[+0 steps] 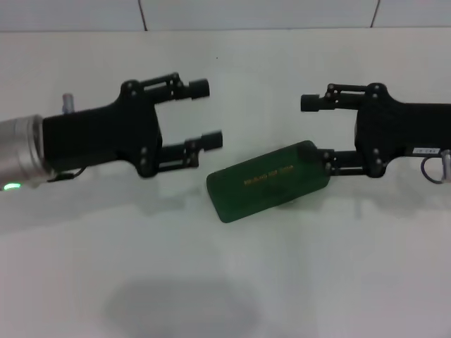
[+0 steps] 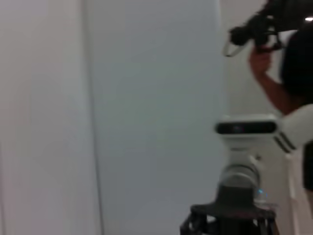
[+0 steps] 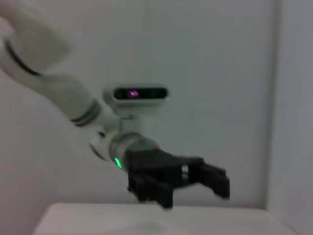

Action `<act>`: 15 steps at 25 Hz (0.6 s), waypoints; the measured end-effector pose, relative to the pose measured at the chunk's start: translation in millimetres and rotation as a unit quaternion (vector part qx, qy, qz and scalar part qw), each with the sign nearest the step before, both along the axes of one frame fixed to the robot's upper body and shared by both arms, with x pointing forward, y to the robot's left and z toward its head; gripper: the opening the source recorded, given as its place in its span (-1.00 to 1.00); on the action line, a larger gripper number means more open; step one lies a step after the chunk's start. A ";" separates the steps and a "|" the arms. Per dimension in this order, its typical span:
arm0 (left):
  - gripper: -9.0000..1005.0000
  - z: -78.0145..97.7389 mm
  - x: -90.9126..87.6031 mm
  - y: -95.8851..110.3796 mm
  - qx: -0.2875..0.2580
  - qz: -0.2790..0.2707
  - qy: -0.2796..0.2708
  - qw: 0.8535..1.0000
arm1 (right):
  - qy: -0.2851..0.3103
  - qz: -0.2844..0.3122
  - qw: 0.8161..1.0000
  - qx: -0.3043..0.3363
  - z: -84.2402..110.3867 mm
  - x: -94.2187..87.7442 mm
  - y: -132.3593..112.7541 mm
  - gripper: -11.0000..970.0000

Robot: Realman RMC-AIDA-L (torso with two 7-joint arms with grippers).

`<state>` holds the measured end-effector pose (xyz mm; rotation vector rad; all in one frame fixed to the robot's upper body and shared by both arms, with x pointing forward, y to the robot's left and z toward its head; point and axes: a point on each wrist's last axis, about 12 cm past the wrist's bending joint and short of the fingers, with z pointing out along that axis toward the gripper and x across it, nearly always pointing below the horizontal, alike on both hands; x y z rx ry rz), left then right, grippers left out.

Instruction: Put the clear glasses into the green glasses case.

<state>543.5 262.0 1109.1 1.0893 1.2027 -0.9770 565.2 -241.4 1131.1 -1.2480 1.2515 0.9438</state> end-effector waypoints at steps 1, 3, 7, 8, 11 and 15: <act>0.41 -0.9 -2.6 0.4 0.003 -0.006 -0.001 1.000 | -0.002 0.010 1.000 0.001 2.2 -0.2 1.2 0.46; 0.41 -4.2 -7.2 0.5 0.005 -0.011 0.000 1.000 | -0.005 0.021 1.000 0.004 6.2 0.4 2.0 0.46; 0.41 -8.1 -11.9 1.7 0.003 -0.007 0.002 1.000 | -0.010 0.040 0.999 0.006 11.7 1.0 4.8 0.46; 0.41 -8.1 -12.0 1.8 0.003 -0.007 0.002 1.000 | -0.010 0.043 0.999 0.004 12.0 1.3 5.6 0.46; 0.41 -8.1 -12.2 2.1 0.003 -0.007 0.002 1.000 | -0.010 0.045 0.999 0.001 12.0 2.2 7.7 0.46; 0.41 -7.1 -11.2 2.8 0.004 -0.007 0.000 1.000 | -0.012 0.046 0.999 0.000 12.8 3.5 9.6 0.46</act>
